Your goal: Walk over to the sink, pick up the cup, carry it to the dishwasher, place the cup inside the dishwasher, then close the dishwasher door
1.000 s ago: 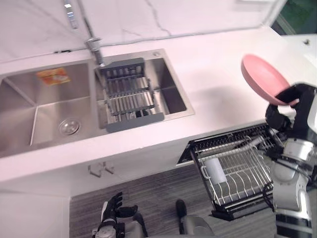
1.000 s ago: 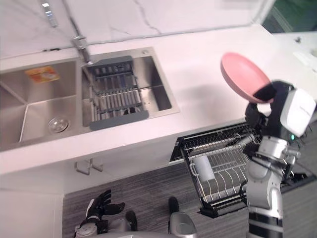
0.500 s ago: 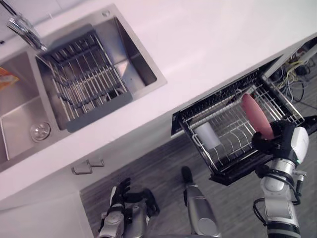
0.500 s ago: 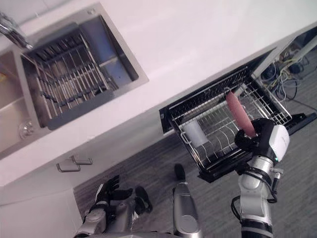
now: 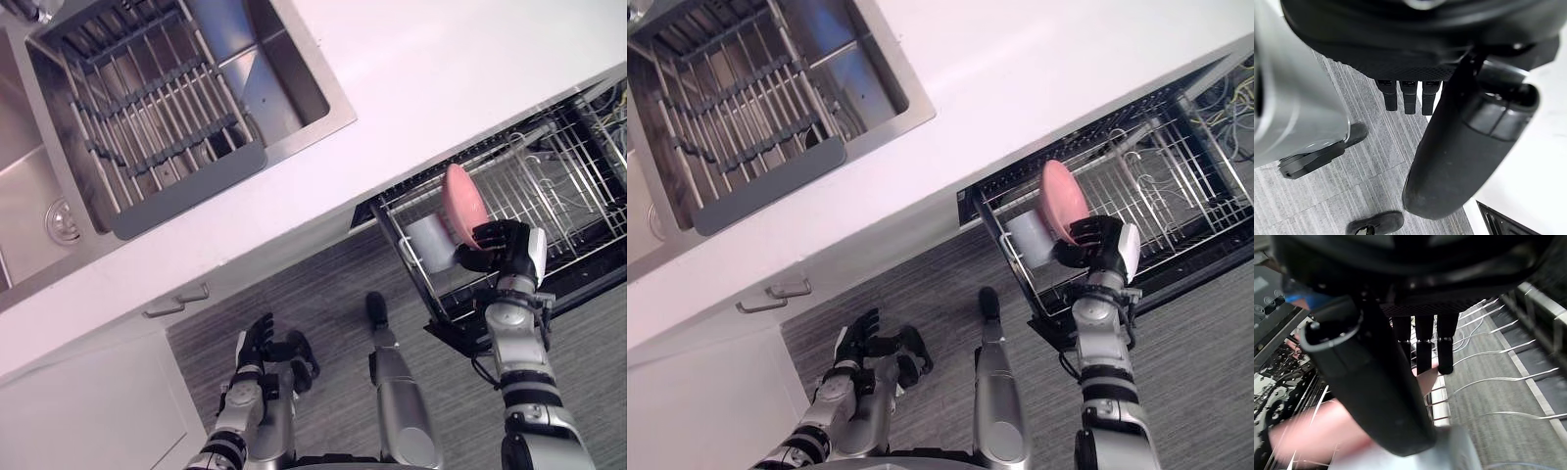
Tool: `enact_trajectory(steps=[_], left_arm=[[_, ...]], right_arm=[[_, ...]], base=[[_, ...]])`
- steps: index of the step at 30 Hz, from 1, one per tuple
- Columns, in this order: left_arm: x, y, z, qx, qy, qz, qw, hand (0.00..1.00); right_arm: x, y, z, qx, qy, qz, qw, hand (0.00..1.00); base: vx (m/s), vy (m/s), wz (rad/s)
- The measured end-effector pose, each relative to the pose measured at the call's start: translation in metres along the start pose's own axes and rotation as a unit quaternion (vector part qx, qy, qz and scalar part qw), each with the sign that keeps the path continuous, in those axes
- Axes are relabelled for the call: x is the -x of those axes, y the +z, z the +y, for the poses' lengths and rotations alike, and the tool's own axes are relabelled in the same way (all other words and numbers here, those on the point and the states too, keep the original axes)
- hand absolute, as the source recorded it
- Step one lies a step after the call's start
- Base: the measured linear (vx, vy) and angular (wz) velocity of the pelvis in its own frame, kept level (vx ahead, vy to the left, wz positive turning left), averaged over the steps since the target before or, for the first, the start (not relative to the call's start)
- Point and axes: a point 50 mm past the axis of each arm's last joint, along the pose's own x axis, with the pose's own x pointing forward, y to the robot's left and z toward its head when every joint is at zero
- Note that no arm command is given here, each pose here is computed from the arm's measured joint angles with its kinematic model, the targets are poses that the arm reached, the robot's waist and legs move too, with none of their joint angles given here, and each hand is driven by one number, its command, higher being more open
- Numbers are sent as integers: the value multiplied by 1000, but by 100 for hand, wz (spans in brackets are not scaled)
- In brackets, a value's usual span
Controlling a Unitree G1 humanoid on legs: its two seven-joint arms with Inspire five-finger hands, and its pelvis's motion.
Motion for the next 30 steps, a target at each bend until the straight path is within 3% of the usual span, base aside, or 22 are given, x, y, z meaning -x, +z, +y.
enact_trajectory(steps=[9, 13, 17, 21, 23, 27, 30], left_arm=[[-3, 9, -5, 9, -2, -11, 1000, 90], [-2, 7, -3, 8, 0, -10, 1000, 90], [-1, 3, 4, 20, 10, -4, 1000, 90], [5, -7, 15, 31, 25, 6, 999, 90], [8, -14, 20, 31, 33, 16, 999, 90], [12, -24, 24, 31, 40, 35, 998, 90], [13, -25, 23, 32, 40, 37, 998, 90]], right_arm=[[42, 51, -27, -73, -58, -147, 985, 90], [67, 55, -41, -94, -77, -183, 976, 90], [97, 36, -55, -85, -82, -165, 979, 90], [121, -5, -76, -78, -123, -80, 986, 90], [142, -40, -85, -86, -161, 3, 983, 90], [174, -109, -76, -145, -202, 180, 952, 90], [189, -137, -58, -173, -188, 262, 931, 90]], base=[[15, -30, 8], [38, -17, -1], [38, -16, -2], [63, -13, -9], [64, -10, -12], [63, -12, -1], [12, -4, 0]])
